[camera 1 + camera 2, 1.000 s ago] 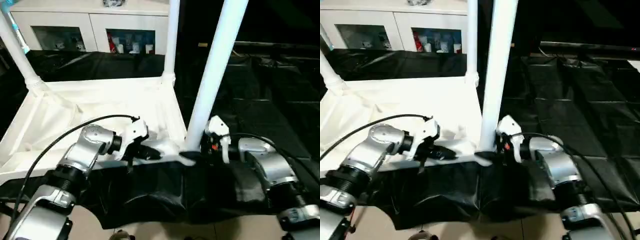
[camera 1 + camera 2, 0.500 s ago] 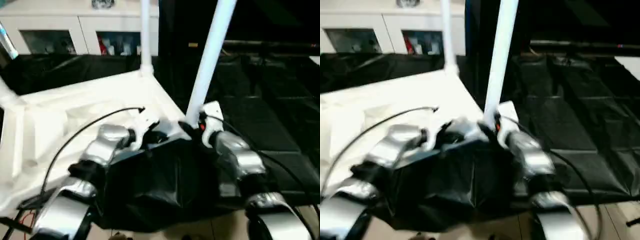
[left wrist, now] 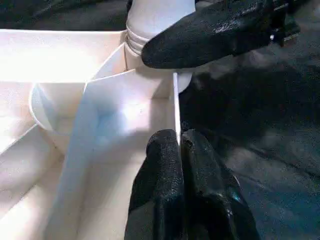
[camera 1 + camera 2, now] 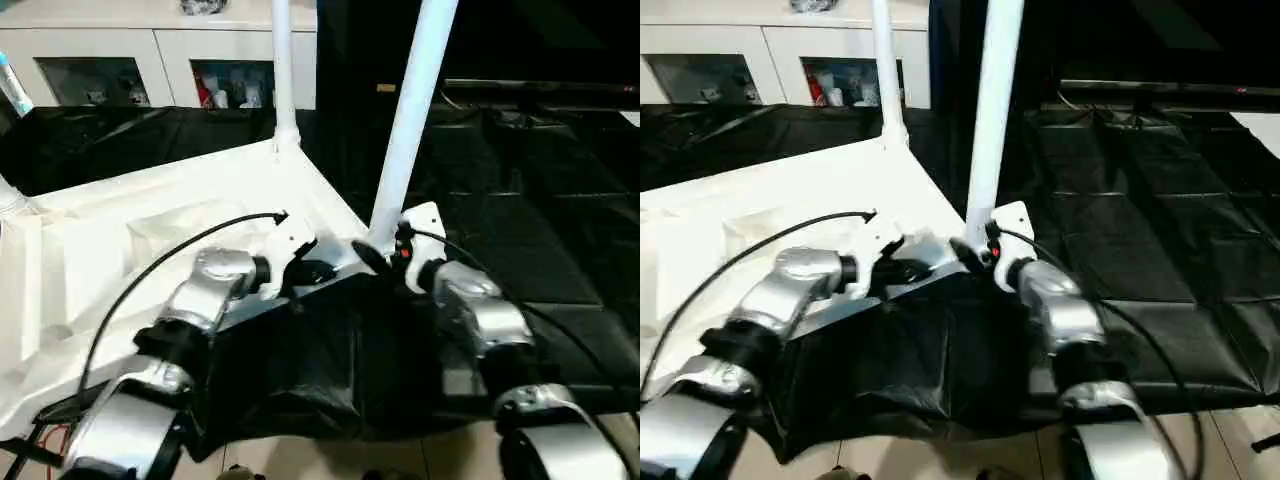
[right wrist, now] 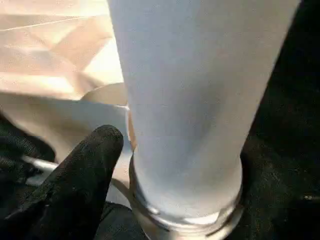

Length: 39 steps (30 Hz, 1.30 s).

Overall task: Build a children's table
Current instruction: Rotate leg to tighten

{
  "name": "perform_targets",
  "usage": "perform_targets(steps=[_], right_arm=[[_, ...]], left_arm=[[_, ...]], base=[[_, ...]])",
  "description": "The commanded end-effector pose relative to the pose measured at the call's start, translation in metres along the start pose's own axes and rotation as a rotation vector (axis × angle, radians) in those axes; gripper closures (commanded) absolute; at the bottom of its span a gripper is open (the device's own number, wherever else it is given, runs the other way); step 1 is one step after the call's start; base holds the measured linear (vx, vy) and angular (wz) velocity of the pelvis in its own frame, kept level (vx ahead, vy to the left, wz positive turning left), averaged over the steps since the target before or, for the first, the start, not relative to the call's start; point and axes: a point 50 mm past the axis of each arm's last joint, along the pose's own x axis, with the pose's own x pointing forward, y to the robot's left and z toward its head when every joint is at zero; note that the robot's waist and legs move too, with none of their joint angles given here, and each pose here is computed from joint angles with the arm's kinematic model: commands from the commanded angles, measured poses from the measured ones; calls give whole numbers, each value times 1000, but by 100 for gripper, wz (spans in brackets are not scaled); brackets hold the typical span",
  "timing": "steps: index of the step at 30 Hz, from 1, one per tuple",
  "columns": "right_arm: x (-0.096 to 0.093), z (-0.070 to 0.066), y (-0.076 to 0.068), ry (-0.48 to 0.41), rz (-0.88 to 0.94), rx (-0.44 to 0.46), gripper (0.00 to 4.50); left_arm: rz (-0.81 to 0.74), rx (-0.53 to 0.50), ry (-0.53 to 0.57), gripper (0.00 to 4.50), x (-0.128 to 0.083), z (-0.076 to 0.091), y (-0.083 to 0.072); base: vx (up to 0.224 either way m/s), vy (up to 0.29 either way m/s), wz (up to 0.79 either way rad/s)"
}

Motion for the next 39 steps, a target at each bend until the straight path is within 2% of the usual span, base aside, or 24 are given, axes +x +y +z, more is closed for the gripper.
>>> perform_targets(steps=[1,8,14,15,18,20,24,29,30,33,34,36,39], right_arm=[[13,9,32,-15,237,-48,79],[-20,1,25,93,443,-138,79],[-35,-3,22,133,503,-145,79],[-35,-3,22,134,505,-144,102],[-38,-2,22,135,525,-138,115],[-39,-2,24,140,541,-138,143],[-39,-3,26,143,554,-132,170],[-34,-7,29,125,523,-111,182],[-28,-7,28,99,447,-92,184],[-22,-8,26,80,374,-79,185],[-14,-9,24,62,278,-48,185],[-8,-10,24,53,221,-24,185],[10,-11,28,11,73,65,185]], left_arm=[[-114,97,-72,450,13,22,-14],[-243,144,7,450,-3,9,-19],[-317,153,21,450,-13,7,-24],[-321,153,23,450,-13,6,-24],[-347,157,37,450,-16,4,-26],[-367,157,47,450,-18,2,-28],[-365,159,49,450,-19,1,-29],[-294,140,22,450,-13,3,-25],[-250,127,10,450,-10,5,-22],[-214,116,2,450,-8,7,-19],[-169,105,-10,450,-4,10,-15],[-141,98,-20,450,-1,13,-13],[-44,73,-52,450,10,22,-5]], base=[[0,0,0],[0,0,0],[0,0,0],[0,0,0],[0,0,0],[0,0,0],[0,0,0],[0,0,0],[0,0,0],[0,0,0],[0,0,0],[0,0,0],[0,0,0]])
